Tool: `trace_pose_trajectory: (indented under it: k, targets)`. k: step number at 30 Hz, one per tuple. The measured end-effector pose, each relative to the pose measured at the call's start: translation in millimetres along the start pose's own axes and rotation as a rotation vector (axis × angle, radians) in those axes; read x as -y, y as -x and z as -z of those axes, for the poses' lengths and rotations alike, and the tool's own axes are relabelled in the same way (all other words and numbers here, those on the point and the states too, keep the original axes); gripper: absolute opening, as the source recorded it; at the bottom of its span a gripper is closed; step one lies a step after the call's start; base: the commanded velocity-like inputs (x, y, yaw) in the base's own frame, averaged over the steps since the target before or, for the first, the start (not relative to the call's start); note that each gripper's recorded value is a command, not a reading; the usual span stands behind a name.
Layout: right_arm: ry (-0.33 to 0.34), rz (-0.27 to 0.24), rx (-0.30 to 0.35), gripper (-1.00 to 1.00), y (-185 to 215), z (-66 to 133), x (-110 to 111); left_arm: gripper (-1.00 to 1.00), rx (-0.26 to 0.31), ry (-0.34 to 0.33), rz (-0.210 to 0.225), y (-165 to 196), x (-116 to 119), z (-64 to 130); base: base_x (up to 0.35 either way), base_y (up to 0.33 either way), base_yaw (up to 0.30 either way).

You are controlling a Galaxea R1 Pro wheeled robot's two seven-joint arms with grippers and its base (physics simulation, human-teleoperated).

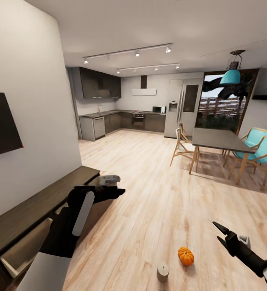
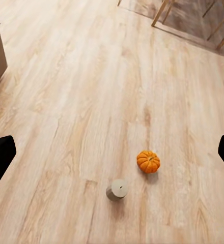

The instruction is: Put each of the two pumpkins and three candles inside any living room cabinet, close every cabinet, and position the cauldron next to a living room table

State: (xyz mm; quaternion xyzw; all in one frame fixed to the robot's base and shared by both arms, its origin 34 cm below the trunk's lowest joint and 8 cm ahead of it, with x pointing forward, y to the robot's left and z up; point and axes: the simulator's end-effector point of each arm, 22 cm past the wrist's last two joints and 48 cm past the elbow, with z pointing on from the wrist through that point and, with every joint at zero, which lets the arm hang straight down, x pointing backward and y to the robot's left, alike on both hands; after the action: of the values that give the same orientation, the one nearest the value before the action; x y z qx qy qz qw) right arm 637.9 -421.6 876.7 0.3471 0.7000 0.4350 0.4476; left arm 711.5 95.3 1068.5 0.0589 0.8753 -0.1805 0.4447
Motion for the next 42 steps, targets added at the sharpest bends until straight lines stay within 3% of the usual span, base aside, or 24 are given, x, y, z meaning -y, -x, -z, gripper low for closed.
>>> trace_pose_trajectory:
  k: [7,12,16,20,23,27,33,42]
  targets:
    - [-0.058,0.052,0.013,1.0,4,0.9,4,1.0,-0.001,0.0,0.0,5,2,5.4,0.0,0.0,-0.278]
    - [-0.142,0.073,-0.001,1.0,0,1.1,16,1.0,-0.001,0.002,0.0,9,3,9.2,0.0,0.0,-0.28]
    - [-0.354,0.193,-0.048,1.0,-13,-5.8,44,1.0,-0.002,0.002,-0.003,12,5,12.1,0.0,0.0,-0.283]
    - [-0.543,0.264,-0.051,1.0,-23,-8.2,60,1.0,-0.003,0.003,-0.004,14,7,15.2,0.0,0.0,-0.283]
    - [-0.738,0.357,-0.072,1.0,-37,-5.9,72,1.0,-0.003,0.004,-0.005,16,8,17.4,0.0,0.0,-0.28]
    - [-0.883,0.483,-0.068,1.0,-37,0.5,74,1.0,-0.018,0.008,-0.003,14,7,17.2,0.0,0.0,-0.266]
    - [-0.946,0.533,-0.04,1.0,-31,7.8,69,1.0,-0.058,0.016,0.005,3,5,13.3,0.0,0.0,-0.256]
    - [-0.956,0.539,-0.036,1.0,-28,13.1,62,1.0,-0.067,0.017,0.008,5,6,18.2,0.0,0.0,-0.271]
